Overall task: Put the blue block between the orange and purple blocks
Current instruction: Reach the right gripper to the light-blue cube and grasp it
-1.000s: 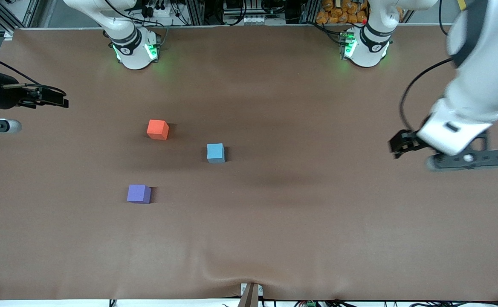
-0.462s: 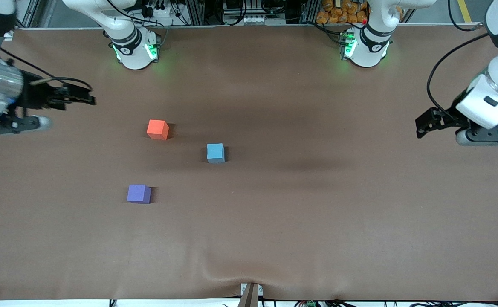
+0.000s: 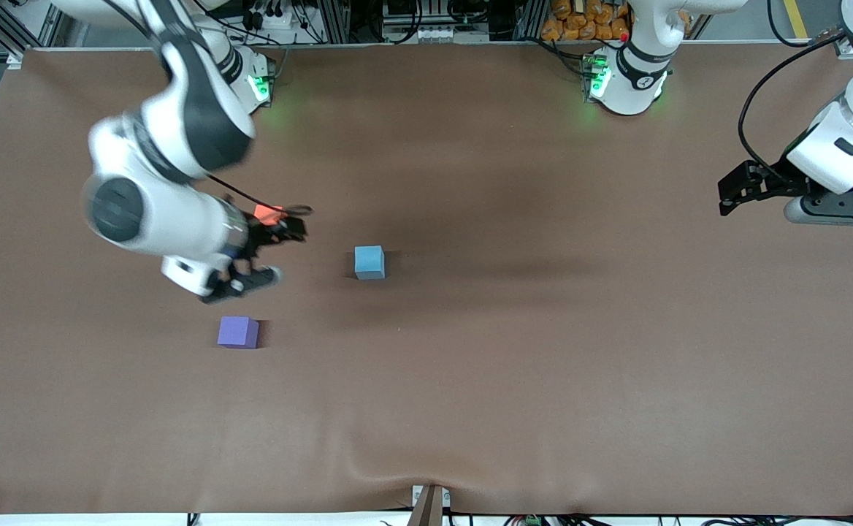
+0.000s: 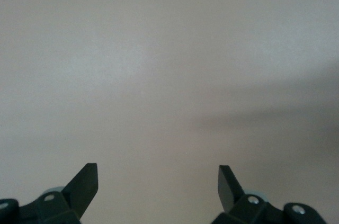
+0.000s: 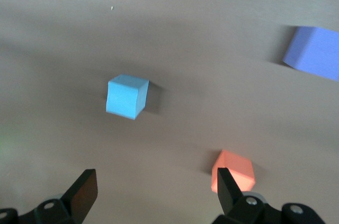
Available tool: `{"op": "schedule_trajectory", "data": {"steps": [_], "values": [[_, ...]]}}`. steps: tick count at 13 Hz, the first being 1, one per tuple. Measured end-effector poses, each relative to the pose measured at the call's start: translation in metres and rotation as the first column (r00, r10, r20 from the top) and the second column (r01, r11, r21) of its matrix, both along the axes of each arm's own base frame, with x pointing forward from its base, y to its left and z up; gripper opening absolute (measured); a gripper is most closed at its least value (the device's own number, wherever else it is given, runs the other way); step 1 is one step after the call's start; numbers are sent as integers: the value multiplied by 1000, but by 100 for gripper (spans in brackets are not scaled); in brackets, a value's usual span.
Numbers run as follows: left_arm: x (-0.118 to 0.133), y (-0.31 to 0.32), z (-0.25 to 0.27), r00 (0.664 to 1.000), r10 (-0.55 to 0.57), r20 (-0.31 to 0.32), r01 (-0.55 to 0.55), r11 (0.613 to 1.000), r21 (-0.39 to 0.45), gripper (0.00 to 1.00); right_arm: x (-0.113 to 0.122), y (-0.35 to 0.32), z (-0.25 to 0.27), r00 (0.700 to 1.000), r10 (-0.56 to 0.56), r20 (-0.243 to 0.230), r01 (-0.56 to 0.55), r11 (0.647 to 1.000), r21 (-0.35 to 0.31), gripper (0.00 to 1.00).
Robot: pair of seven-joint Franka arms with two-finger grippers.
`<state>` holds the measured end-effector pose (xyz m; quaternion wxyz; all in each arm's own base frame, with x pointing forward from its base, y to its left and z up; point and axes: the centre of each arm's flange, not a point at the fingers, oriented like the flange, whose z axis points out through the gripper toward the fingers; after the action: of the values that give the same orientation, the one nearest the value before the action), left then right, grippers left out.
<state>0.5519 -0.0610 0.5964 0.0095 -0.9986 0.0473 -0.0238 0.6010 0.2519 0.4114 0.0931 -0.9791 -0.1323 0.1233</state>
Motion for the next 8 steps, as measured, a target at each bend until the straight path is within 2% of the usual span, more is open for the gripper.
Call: {"op": "schedule_trajectory", "data": {"steps": [2,6,8], "values": [[-3,0,-2,1000,-3,-5,3,1000,0,100,3,26,-24,999,21,38,-21,1000,6,100],[-3,-2,-1,1000,-7,-4,7,1000,0,100,-10,95,-59,992,33,125,-35,999,18,100],[-3,-4,-1,1000,-10,-3,10,1000,0,100,-17,120,-89,986,44,159,-40,999,-24,100]]}}
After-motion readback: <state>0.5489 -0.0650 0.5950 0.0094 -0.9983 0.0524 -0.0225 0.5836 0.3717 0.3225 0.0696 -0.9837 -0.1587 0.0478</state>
